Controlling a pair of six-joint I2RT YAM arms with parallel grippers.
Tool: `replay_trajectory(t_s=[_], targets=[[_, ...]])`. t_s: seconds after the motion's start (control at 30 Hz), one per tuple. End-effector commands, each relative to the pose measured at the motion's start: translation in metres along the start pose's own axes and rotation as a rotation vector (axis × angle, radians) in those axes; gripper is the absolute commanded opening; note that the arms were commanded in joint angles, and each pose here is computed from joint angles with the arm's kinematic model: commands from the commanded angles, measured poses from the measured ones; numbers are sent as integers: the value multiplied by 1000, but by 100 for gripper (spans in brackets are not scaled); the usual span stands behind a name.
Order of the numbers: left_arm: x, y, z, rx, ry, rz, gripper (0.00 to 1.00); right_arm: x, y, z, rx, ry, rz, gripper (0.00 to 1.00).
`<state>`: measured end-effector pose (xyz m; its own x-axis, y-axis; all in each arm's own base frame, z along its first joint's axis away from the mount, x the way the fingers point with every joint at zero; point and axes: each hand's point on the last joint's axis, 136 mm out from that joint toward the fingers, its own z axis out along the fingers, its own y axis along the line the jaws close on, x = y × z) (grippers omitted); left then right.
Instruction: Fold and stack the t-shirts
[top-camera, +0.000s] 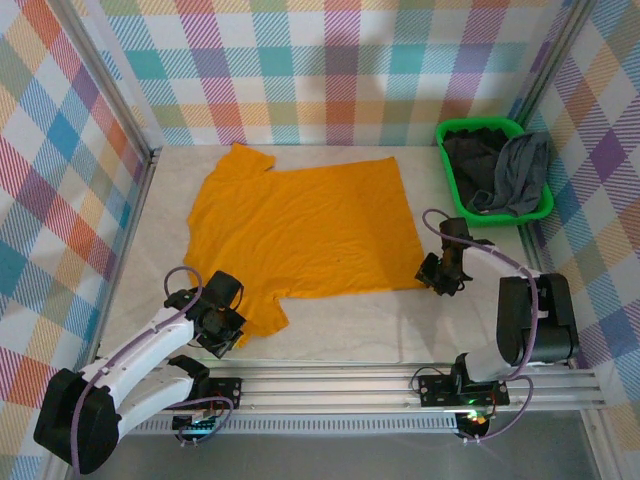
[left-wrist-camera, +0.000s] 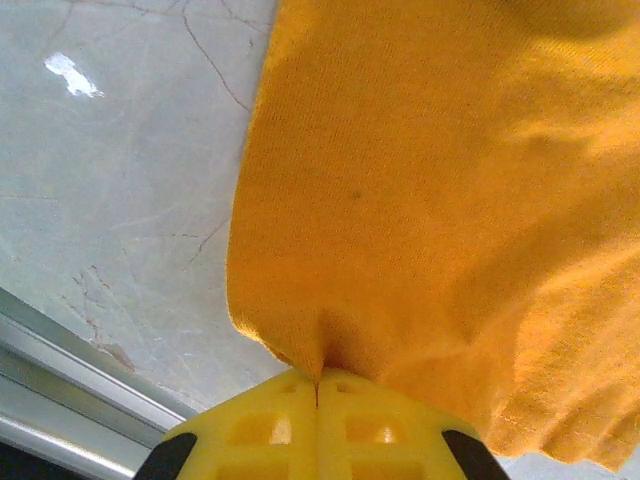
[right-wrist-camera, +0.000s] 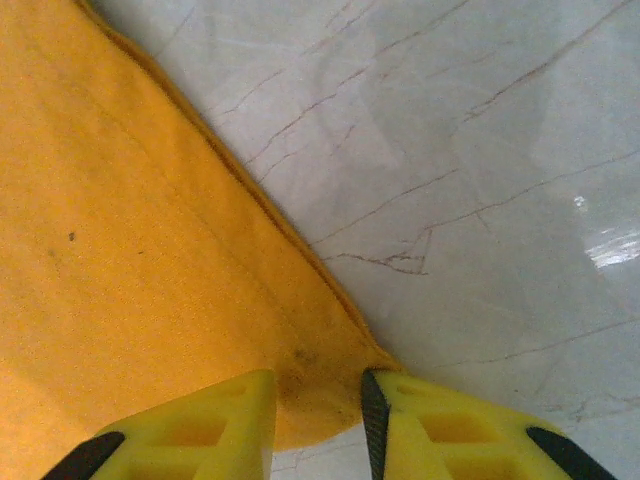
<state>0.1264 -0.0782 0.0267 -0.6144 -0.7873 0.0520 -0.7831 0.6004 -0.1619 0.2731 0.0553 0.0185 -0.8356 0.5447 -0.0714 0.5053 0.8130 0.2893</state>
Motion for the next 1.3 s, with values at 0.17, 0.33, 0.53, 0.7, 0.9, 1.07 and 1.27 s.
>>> replay_trajectory(t_s=[0.17,0.33,0.53,0.7,0.9,1.07,1.27], targets=[[-3,-6,-6,5,-26,26,0,1,-21,-6,115,0,14,36],[-4,-5,-5,4,-28,26,0,-1,-24,-4,145,5,5,41],[-4,-6,-5,9,-28,30,0,-4,-23,-3,160,13,9,38],[-3,-6,-4,12,-25,37,0,1,-26,3,168,46,11,24],[-4,-8,-3,14,-27,42,0,10,-33,9,182,66,18,9],[-4,-3,-10,3,-36,55,0,10,-28,-7,167,23,-19,0],[3,7,-33,39,-33,73,0,26,-23,-41,119,7,-47,0]])
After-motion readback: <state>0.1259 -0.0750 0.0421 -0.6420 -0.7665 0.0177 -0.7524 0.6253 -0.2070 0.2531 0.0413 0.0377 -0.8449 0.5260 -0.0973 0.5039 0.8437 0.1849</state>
